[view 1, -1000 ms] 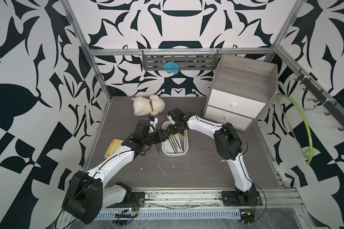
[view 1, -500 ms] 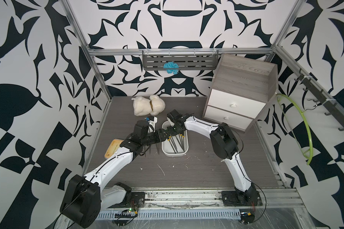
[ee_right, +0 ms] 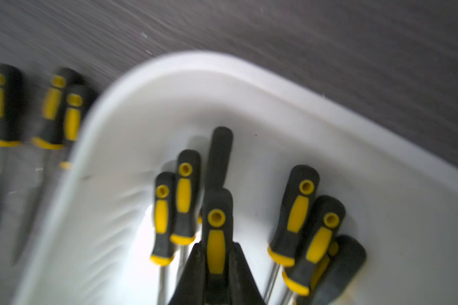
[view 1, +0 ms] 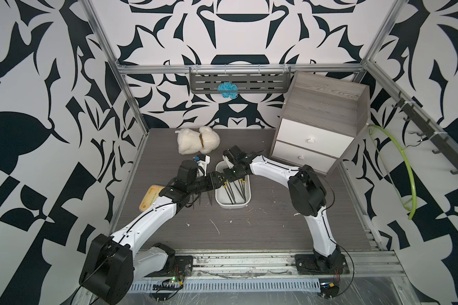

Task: Take the file tool out of the storage box
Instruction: Pick up the file tool from the storage box.

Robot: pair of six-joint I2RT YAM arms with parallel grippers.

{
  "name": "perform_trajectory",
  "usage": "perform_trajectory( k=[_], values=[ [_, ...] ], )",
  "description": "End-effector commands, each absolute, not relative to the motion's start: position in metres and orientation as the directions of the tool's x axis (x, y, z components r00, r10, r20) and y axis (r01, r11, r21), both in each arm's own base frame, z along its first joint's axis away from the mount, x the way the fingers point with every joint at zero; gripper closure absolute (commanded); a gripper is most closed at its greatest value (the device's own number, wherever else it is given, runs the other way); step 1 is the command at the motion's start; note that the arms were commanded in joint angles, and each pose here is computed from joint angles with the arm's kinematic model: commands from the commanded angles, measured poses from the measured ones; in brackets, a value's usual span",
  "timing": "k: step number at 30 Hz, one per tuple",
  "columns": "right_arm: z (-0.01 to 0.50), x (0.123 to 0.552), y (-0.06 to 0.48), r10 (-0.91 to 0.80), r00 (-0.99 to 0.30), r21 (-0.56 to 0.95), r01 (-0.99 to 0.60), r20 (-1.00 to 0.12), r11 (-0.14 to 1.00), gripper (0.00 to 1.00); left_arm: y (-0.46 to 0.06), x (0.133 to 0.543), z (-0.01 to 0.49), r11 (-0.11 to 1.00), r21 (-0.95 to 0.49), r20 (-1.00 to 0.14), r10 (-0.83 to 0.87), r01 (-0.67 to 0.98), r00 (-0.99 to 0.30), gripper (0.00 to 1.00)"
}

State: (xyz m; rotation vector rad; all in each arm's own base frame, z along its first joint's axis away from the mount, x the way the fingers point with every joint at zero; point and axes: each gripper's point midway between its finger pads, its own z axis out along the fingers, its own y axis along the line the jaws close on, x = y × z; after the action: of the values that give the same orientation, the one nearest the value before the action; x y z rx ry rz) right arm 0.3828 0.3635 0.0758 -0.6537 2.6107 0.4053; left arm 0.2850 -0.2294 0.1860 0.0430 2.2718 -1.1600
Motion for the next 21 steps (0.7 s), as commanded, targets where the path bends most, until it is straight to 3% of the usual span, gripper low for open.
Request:
perform_trajectory(
  k=[1,15,21],
  values=[
    [0.14,0.385,0.377,-0.307,-0.74,0.244,-0.533,-0.599,0.81,1.0,-0.235,0.279,0.189,0.585,-0.752,-0.504,-0.214,0.303,-0.837,0.45],
    [0.221,0.352,0.358,-0.172,-0.65,0.337,-0.58,-0.74,0.741,1.0,-0.257,0.266,0.194,0.557,-0.744,-0.531,-0.159,0.369,-0.832,0.45],
    [0.254,0.339,0.35,-0.075,-0.634,0.438,-0.611,-0.77,0.659,1.0,-0.275,0.256,0.2,0.536,-0.728,-0.565,-0.113,0.429,-0.818,0.45]
  ],
)
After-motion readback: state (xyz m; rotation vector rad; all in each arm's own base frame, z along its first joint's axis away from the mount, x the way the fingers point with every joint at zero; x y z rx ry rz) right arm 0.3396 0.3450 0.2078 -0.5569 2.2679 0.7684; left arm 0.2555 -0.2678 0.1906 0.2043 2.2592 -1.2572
